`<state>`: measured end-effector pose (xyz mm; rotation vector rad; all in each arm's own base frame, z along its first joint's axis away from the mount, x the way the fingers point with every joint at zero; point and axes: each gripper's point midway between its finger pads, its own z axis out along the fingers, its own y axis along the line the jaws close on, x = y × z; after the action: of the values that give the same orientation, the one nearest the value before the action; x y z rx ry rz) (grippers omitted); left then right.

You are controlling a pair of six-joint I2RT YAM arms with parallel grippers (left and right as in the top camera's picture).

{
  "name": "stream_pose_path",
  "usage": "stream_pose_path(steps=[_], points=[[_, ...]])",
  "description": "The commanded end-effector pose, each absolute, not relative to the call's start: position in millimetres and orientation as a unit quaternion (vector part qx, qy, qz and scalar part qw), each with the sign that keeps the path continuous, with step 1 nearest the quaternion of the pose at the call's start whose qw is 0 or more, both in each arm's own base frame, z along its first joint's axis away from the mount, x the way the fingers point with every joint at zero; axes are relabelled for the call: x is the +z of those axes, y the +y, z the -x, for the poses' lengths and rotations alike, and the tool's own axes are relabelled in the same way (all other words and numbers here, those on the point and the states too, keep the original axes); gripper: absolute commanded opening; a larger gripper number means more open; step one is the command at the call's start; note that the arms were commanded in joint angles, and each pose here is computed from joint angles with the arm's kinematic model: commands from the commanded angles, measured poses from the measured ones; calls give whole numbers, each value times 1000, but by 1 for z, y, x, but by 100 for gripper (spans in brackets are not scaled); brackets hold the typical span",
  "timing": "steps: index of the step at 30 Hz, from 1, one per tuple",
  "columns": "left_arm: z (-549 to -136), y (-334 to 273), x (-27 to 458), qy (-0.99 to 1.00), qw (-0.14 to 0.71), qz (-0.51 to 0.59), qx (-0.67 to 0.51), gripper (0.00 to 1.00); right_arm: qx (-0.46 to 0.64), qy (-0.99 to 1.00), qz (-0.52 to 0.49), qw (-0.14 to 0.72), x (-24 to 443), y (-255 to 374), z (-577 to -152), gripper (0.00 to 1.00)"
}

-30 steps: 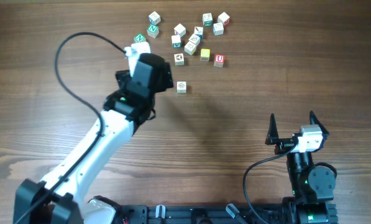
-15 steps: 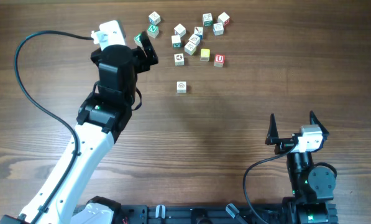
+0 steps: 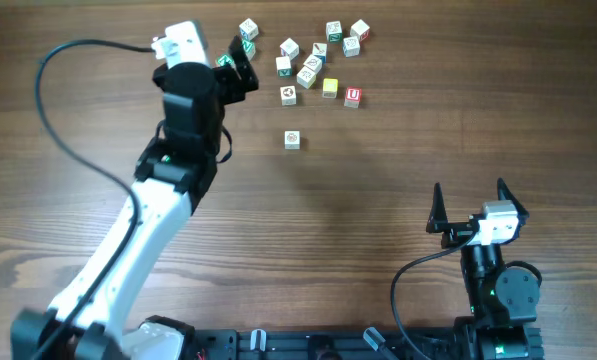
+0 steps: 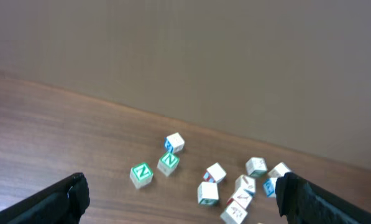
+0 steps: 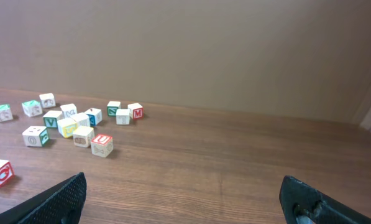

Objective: Form a horizontal line

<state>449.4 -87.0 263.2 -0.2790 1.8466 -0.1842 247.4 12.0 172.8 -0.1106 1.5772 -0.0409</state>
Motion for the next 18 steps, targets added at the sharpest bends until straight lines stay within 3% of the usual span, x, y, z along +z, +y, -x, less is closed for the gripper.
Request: stream_pose_path(steps=[1,8,18], points=[[-465,-90,231,809,573,111,-67,100,-14,706,60,706,174,16,-247,100],[-483,-95,196,818,561,110,-62,100,-14,706,60,706,174,16,-247,100],[-495,-103,183,817,561,100,-87,100,-14,706,60,706,174,16,-247,100]])
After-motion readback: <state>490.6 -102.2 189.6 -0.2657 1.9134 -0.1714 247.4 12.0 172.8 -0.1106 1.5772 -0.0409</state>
